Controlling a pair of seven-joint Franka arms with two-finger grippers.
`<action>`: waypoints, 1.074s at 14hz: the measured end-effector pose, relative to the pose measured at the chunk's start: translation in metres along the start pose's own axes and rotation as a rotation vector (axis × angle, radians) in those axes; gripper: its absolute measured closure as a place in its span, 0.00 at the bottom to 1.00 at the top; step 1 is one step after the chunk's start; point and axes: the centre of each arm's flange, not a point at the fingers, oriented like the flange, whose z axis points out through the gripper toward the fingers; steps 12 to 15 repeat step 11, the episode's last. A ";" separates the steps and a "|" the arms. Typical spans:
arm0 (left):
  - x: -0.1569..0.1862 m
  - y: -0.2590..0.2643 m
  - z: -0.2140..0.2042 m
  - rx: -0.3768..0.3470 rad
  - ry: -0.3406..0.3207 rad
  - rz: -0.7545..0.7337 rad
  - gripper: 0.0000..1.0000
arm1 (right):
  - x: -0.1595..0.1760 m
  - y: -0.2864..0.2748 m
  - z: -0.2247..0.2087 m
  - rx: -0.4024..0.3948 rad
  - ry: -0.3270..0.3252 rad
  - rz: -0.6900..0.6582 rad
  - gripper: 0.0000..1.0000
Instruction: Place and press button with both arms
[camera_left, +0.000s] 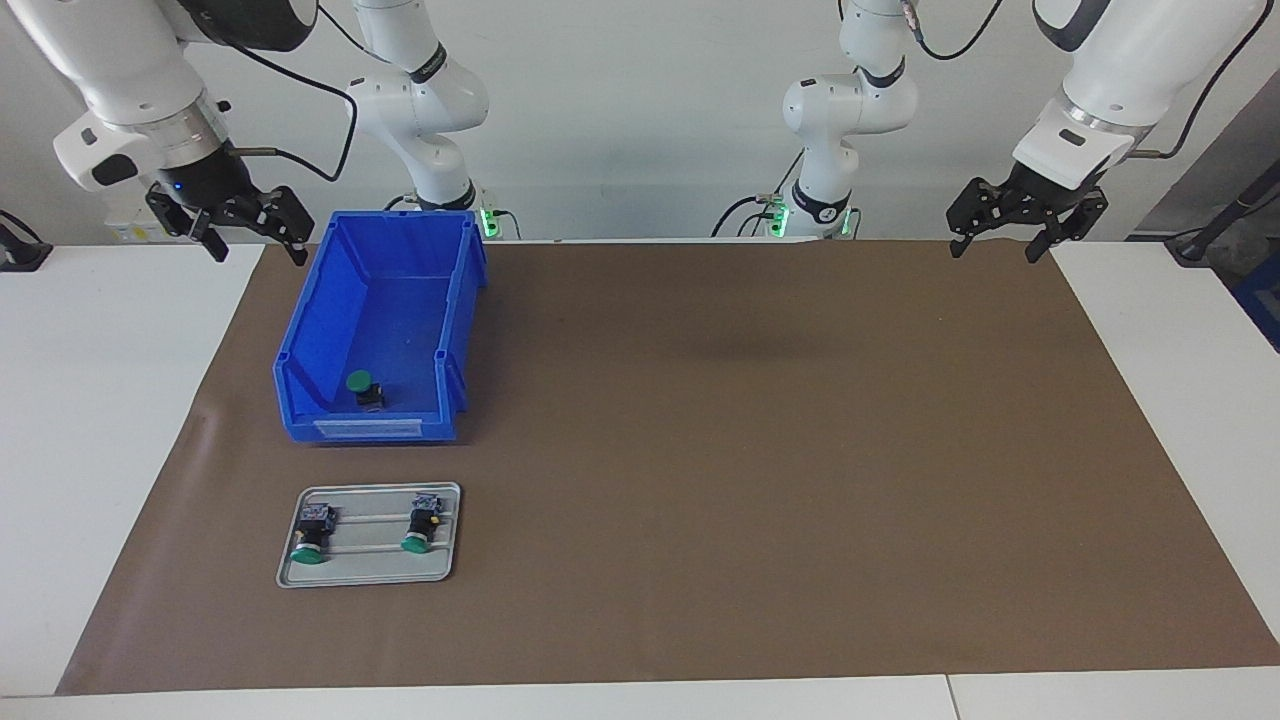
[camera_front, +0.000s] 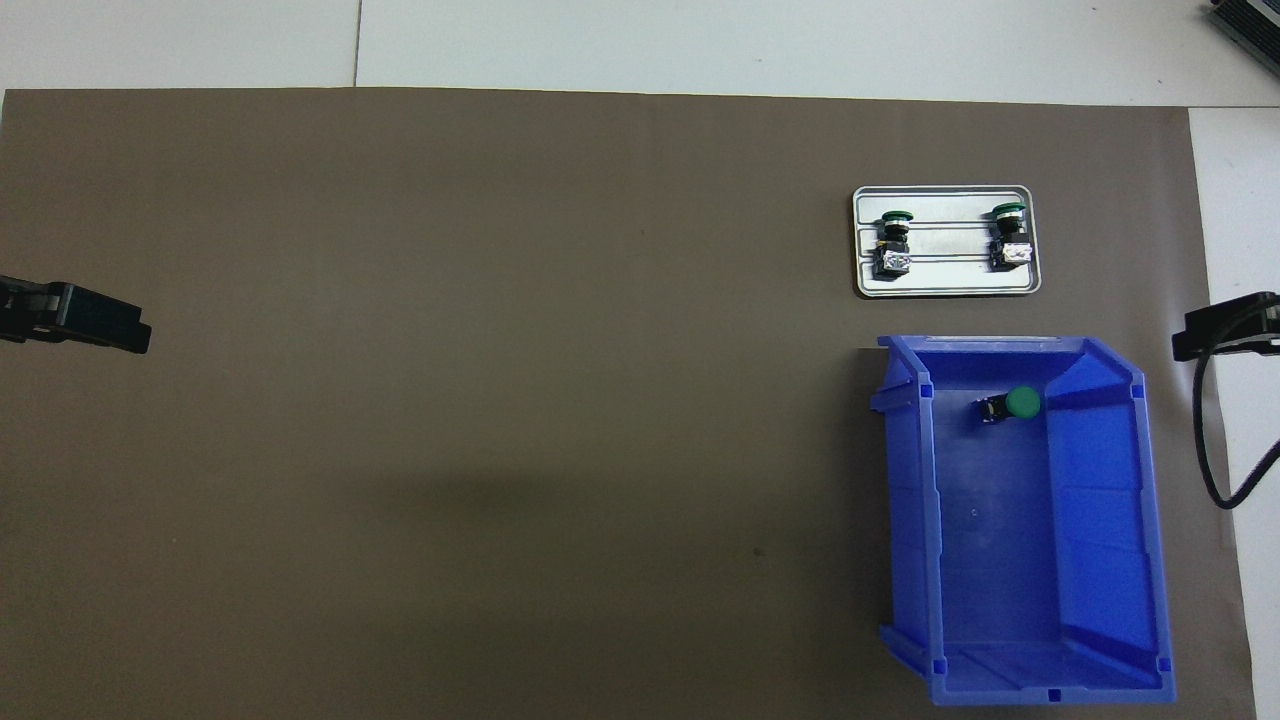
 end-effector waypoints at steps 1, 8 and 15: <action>0.000 0.000 0.000 0.000 0.001 0.000 0.00 | 0.000 -0.003 0.001 0.000 -0.002 -0.006 0.00; 0.000 0.000 -0.001 0.000 0.001 0.000 0.00 | -0.002 -0.010 0.002 0.001 -0.006 -0.019 0.00; 0.000 0.000 -0.001 0.000 0.001 -0.001 0.00 | -0.005 -0.009 0.001 0.002 -0.008 -0.019 0.00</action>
